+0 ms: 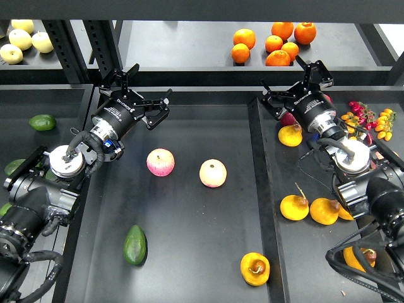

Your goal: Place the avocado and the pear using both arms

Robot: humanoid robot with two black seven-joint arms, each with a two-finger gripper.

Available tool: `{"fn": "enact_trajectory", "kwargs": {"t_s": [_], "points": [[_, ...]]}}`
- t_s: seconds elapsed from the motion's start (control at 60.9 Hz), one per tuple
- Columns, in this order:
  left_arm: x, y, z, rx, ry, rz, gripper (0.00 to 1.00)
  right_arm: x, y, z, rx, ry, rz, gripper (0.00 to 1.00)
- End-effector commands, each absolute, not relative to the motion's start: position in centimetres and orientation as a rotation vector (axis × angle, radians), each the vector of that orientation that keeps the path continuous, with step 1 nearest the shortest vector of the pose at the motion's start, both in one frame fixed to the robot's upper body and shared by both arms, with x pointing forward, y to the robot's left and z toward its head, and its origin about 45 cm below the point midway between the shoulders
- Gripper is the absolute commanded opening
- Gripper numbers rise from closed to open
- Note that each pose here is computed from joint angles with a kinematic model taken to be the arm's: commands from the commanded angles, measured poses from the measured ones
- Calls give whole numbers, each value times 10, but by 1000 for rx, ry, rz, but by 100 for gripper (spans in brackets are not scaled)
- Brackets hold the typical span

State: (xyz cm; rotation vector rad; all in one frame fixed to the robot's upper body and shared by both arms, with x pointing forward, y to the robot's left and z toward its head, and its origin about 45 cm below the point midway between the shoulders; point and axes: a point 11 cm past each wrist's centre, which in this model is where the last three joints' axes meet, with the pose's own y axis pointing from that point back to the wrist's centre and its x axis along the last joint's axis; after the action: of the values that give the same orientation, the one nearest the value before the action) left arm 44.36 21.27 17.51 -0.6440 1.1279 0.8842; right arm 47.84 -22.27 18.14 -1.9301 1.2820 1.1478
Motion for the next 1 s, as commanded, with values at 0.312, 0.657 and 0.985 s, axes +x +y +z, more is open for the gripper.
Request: {"fn": "enact_trajectory", "kwargs": {"t_s": [0.312,0.657,0.985], "points": [[444,213,175,-647,1127,886,99,478,-223,181,-1930,1283,1149,99],[447,200,183,-555,1140,815,99,478,-223,180,-1929,1285,1150,99],[456,219,212,-116,920,795,99,478,-223,180,-1930,1284,1151,99]]}}
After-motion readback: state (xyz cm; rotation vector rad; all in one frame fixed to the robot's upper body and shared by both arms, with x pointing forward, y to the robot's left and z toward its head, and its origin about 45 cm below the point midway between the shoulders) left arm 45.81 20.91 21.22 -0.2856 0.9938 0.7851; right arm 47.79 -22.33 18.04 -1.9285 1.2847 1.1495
